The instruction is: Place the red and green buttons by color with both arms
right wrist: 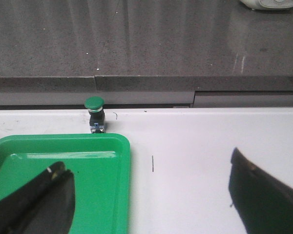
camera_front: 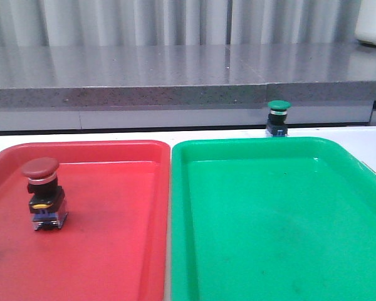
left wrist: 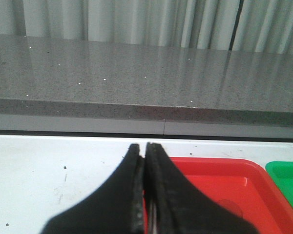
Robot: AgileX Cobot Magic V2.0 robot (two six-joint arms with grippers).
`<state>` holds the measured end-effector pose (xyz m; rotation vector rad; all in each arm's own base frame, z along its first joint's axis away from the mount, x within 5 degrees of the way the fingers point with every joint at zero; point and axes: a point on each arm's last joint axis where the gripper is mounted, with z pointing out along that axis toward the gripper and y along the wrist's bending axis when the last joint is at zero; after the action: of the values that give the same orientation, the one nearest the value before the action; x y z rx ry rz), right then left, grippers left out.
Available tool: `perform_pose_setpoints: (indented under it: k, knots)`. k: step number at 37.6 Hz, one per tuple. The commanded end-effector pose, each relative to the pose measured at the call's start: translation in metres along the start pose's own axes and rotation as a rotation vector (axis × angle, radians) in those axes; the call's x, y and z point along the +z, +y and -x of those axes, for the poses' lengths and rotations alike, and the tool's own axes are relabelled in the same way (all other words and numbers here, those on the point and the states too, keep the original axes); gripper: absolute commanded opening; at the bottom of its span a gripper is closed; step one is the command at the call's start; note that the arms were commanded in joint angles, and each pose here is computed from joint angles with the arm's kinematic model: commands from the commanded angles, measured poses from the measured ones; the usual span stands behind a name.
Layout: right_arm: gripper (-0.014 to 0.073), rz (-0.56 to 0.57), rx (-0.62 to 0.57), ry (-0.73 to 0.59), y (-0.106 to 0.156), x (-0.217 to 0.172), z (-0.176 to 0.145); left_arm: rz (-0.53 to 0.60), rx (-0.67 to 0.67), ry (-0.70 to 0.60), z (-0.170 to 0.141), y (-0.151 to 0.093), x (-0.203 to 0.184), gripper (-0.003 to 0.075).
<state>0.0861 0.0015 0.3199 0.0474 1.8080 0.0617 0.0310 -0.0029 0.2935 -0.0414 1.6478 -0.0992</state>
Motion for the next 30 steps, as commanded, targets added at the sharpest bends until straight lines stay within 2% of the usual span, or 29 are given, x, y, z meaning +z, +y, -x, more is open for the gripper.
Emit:
perform_pose_setpoints:
  k: [1, 13, 17, 30]
  knots:
    - [0.0653, 0.000, -0.003, -0.135, 0.001, -0.002, 0.021, -0.009, -0.017, -0.095, 0.015, -0.001, -0.002, -0.0020]
    - [0.0653, 0.004, -0.003, -0.203, 0.001, 0.007, 0.030, -0.009, -0.017, -0.094, 0.014, -0.001, -0.002, -0.0020]
    - [0.0653, 0.001, -0.003, -0.174, 0.001, 0.034, 0.035, -0.009, -0.017, -0.094, 0.014, -0.001, -0.002, -0.0020]
    - [0.0653, -0.013, -0.002, 0.073, 0.001, 0.143, 0.053, -0.008, -0.017, -0.081, 0.012, -0.001, -0.001, -0.0020]
